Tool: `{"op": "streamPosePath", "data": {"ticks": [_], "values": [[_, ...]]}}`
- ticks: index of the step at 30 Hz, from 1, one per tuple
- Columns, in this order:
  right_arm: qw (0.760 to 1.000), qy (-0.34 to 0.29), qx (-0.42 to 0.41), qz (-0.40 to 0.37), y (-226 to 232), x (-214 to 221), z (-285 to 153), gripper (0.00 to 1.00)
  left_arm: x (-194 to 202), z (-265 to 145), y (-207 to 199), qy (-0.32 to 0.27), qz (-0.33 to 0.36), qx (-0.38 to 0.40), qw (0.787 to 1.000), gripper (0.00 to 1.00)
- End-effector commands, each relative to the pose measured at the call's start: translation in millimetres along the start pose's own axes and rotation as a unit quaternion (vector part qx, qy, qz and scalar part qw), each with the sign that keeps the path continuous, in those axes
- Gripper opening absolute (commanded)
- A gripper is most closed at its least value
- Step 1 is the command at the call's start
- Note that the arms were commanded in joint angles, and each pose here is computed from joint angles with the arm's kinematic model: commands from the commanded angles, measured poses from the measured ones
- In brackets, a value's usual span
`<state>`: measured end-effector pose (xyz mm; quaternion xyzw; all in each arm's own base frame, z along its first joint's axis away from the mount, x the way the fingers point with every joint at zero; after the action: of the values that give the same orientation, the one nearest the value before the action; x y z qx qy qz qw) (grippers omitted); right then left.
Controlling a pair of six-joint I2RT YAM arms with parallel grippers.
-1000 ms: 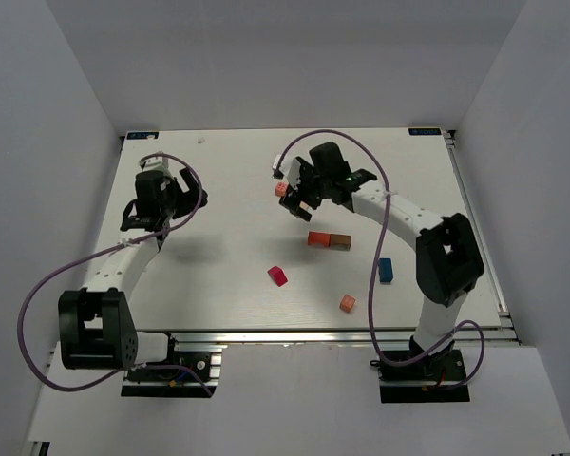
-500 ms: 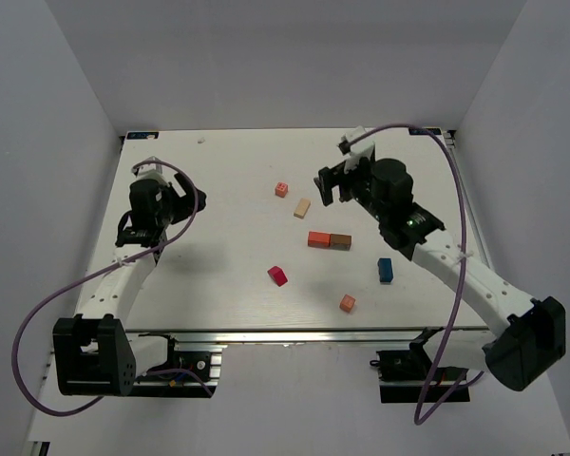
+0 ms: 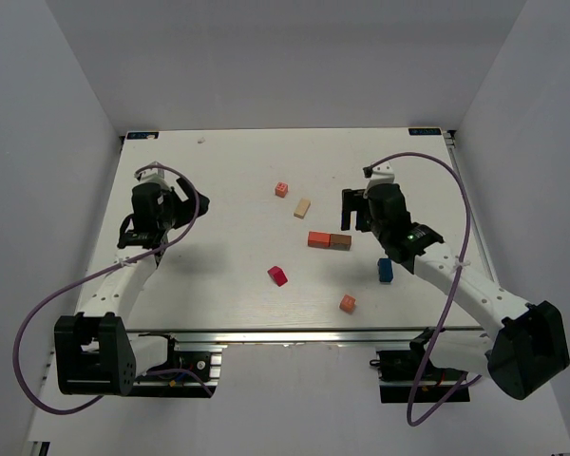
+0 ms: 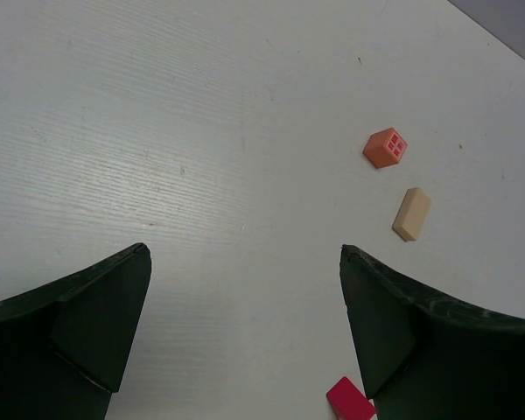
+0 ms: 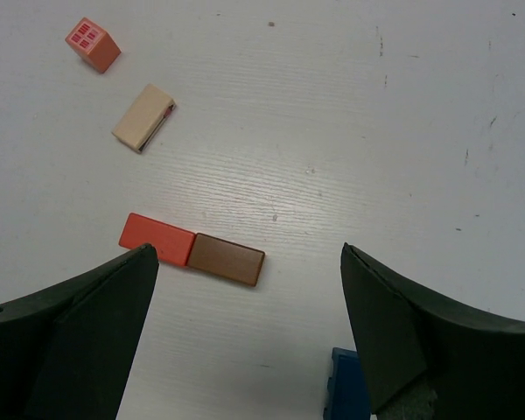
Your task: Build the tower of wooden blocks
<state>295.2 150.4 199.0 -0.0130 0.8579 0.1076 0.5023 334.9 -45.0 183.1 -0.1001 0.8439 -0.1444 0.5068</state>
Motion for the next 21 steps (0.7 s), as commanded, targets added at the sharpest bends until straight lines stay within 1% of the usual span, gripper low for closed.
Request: {"op": "streamPosePath", "data": {"ticks": [1,5,9,14,17,20,21], "values": [[1.000,-0.013,0.003,0.026,1,-12,-2,0.89,-1,-5,-5,-0.008,0.002,0.015,1.000,0.98],[0.999,0.008,-0.004,0.034,4,-8,3,0.89,-1,-3,-7,-0.007,0.003,0.024,1.000,0.98],[0.999,0.012,0.002,0.041,0,-8,3,0.89,0,-3,-7,-0.006,0.004,0.023,1.000,0.98],[0.996,0.043,0.029,0.067,-18,2,6,0.89,-6,-1,-11,-0.016,0.002,0.035,0.999,0.98],[0.994,0.065,0.024,0.084,-26,15,7,0.89,-7,3,-14,-0.011,0.000,0.046,0.999,0.98],[0.992,0.074,0.040,0.092,-37,21,5,0.89,-3,6,-15,-0.002,-0.003,0.050,0.999,0.98],[0.992,0.079,0.043,0.091,-39,25,4,0.89,-8,7,-17,-0.013,-0.002,0.056,0.998,0.98]]}}
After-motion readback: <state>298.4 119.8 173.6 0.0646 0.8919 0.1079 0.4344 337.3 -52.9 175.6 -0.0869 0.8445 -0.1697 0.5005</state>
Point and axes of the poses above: each gripper's point midway between its finger pads, its own z axis out along the fingers, its own y axis along the line the jaws close on, x = y × z, the point moved 4 cm from there along -z, back along the fingers, and after that the axes turned 9 degrees about z, right-handed, at the moved point
